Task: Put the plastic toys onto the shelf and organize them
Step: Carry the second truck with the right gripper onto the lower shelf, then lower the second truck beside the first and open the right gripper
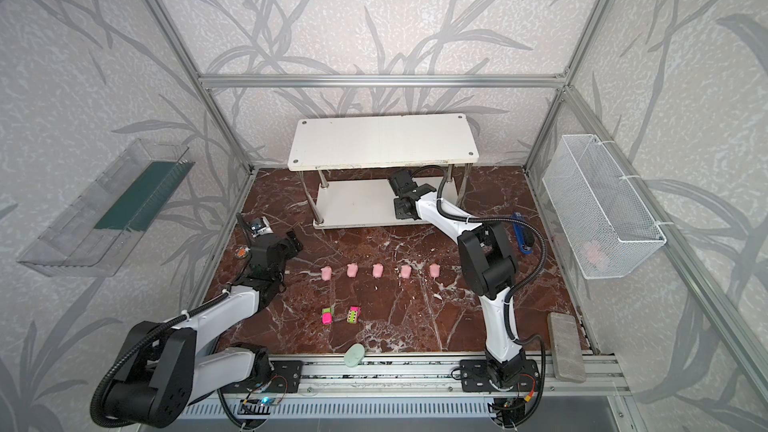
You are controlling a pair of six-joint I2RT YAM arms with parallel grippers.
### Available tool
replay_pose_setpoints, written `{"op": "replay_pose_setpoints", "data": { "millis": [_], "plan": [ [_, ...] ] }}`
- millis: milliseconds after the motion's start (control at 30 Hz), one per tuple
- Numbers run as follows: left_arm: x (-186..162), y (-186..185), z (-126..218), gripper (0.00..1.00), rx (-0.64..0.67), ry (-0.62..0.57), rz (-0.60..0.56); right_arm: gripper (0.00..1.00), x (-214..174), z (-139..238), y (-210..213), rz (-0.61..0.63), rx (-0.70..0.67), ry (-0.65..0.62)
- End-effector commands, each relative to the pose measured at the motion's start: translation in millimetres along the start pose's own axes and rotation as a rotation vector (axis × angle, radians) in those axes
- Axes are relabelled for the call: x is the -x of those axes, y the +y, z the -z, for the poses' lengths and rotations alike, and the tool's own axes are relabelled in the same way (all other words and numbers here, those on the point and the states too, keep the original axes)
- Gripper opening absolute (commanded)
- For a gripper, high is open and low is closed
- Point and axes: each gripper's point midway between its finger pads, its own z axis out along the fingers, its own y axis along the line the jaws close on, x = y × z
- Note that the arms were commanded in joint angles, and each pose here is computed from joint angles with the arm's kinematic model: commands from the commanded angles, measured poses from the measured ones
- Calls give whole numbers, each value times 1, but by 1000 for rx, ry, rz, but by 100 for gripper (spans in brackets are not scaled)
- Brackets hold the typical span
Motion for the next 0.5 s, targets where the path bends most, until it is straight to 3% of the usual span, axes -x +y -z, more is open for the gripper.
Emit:
{"op": "replay_pose_setpoints", "data": {
  "millis": [0,267,467],
  "plan": [
    [7,-2,-1,85,-3,-23,32,36,9,6,-4,-9,-7,-17],
    [6,-1,-1,85,-4,-23,36,40,11,12,-6,-15,-4,-30],
    [4,0,0,85,-3,-22,37,41,10,38,0,-53,97,-73]
  ]
}}
